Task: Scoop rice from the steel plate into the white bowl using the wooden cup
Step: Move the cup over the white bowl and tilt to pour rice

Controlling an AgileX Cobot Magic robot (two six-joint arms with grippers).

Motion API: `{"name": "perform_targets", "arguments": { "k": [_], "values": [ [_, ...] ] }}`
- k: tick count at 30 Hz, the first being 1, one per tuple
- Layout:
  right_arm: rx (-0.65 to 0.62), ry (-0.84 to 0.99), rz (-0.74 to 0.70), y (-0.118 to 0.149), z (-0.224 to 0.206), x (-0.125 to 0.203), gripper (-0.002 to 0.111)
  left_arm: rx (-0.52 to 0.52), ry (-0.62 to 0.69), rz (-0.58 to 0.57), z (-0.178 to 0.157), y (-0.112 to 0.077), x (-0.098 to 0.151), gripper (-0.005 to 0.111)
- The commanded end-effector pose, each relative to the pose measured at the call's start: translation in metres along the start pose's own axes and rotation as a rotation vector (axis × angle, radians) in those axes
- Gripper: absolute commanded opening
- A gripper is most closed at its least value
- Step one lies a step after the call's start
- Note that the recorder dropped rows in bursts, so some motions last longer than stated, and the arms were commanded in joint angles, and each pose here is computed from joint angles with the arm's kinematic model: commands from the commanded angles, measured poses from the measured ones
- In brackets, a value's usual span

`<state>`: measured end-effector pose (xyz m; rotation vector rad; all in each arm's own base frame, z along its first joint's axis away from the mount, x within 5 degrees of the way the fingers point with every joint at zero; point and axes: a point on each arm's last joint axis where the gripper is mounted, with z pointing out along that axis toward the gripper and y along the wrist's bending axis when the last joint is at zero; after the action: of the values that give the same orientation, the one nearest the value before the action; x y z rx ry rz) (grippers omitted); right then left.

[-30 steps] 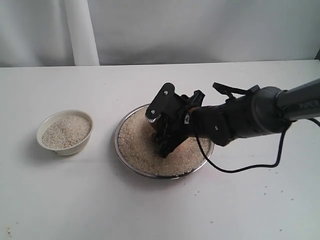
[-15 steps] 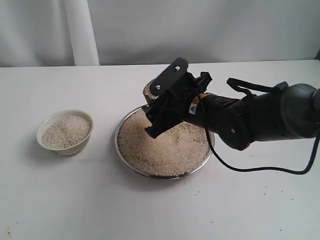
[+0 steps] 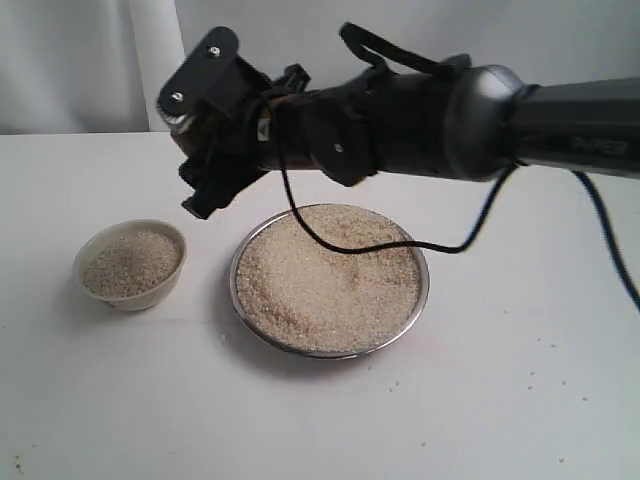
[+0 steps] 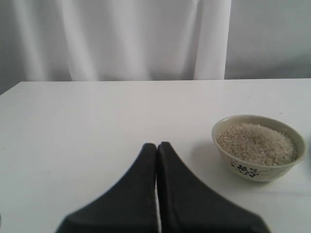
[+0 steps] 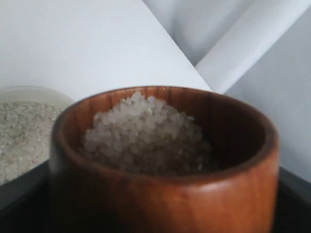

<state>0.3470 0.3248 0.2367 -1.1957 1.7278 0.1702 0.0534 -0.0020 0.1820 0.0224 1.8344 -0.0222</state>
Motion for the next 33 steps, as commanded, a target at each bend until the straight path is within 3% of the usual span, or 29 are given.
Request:
{"name": "perform_targets", "arguments": {
  "k": [1, 15, 29, 33],
  "values": [
    [-0.019, 0.016, -0.086, 0.004, 0.025, -0.029, 0.000, 0.002, -0.007, -0.003, 0.000, 0.000, 0.000, 0.000],
    [0.069, 0.274, -0.439, 0.049, 0.089, -0.042, 0.000, 0.002, -0.007, -0.003, 0.000, 0.000, 0.000, 0.000],
    [0.183, 0.456, -0.932, 0.088, 0.107, -0.022, 0.000, 0.002, -0.007, -0.003, 0.000, 0.000, 0.000, 0.000],
    [0.180, 0.460, -0.977, 0.092, 0.109, -0.021, 0.000, 0.002, -0.007, -0.003, 0.000, 0.000, 0.000, 0.000]
  ]
}}
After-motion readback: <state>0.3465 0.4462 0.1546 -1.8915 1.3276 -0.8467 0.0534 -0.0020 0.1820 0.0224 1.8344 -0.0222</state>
